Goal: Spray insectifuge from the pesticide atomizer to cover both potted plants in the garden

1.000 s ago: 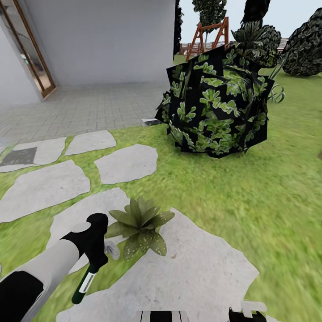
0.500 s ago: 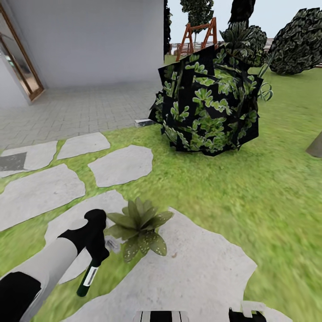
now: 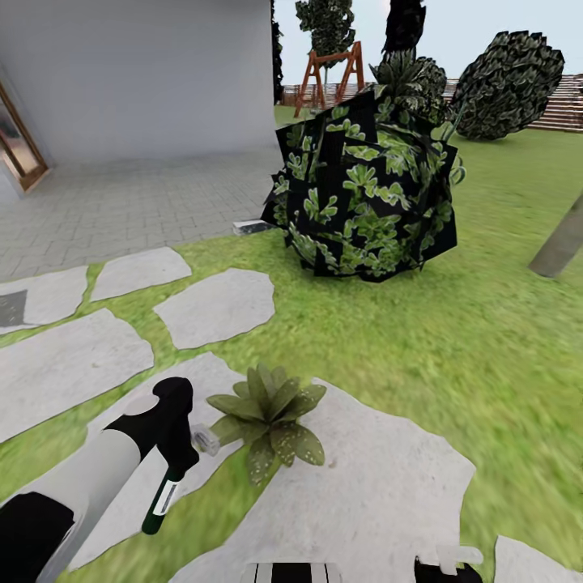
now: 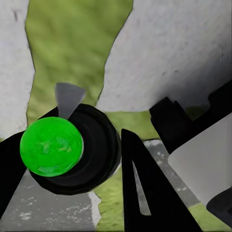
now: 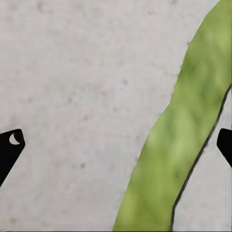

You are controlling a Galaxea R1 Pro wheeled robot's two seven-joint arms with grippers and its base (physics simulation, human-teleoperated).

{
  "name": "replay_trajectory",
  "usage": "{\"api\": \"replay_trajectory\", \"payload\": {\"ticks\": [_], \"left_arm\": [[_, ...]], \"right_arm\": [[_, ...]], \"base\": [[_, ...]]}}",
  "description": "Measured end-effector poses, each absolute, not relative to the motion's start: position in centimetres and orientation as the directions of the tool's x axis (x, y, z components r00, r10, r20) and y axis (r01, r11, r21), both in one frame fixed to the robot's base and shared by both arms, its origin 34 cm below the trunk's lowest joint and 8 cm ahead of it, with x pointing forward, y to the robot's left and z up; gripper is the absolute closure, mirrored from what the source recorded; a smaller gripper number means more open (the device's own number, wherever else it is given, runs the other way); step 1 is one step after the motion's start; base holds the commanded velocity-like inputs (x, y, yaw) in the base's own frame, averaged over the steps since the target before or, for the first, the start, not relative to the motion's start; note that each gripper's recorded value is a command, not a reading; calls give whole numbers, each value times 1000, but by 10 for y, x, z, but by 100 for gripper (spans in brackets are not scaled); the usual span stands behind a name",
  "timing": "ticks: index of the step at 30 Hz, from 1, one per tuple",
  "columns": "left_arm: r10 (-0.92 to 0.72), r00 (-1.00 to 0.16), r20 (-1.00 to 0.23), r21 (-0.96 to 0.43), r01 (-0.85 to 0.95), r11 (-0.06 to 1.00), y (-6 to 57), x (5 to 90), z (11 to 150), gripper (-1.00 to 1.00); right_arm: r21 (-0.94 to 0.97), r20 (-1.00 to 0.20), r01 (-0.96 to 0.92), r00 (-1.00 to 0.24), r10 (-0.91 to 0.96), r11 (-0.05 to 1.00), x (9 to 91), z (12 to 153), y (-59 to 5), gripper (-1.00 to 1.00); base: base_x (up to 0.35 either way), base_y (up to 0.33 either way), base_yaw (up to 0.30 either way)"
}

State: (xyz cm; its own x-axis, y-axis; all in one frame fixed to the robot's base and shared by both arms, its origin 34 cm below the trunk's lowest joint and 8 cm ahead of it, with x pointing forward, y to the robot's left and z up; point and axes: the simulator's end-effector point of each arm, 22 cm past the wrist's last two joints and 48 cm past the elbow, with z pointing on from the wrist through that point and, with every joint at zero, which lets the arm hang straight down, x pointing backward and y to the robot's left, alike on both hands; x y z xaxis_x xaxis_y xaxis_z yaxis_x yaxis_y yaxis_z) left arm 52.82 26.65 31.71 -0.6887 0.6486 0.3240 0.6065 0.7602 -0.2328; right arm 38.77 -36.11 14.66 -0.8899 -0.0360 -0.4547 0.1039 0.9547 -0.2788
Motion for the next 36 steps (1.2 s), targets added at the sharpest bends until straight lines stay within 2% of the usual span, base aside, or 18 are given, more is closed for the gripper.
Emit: {"api": "replay_trajectory", "payload": {"ticks": [8, 14, 19, 30, 36], "left_arm": [[649, -689, 324, -231, 608, 760, 268, 529, 317, 100], [654, -688, 316, -233, 612, 756, 262, 531, 319, 100], [664, -691, 284, -215, 629, 747, 260, 544, 325, 100], [673, -689, 270, -224, 635, 739, 256, 547, 328, 100], [676, -688, 264, -227, 637, 737, 253, 549, 329, 100]], "right_arm": [[-279, -455, 104, -890, -36, 955, 388, 147, -361, -100], [-279, -455, 104, -890, -36, 955, 388, 147, -361, -100], [-280, -455, 105, -890, -36, 954, 388, 147, -362, -100], [-281, -455, 106, -890, -35, 954, 387, 147, -363, -100], [-281, -455, 106, -890, -35, 954, 388, 147, -363, -100]], "base": [[-142, 317, -266], [160, 264, -80], [83, 41, -112], [-2, 1, -286], [-273, 0, -287]]}}
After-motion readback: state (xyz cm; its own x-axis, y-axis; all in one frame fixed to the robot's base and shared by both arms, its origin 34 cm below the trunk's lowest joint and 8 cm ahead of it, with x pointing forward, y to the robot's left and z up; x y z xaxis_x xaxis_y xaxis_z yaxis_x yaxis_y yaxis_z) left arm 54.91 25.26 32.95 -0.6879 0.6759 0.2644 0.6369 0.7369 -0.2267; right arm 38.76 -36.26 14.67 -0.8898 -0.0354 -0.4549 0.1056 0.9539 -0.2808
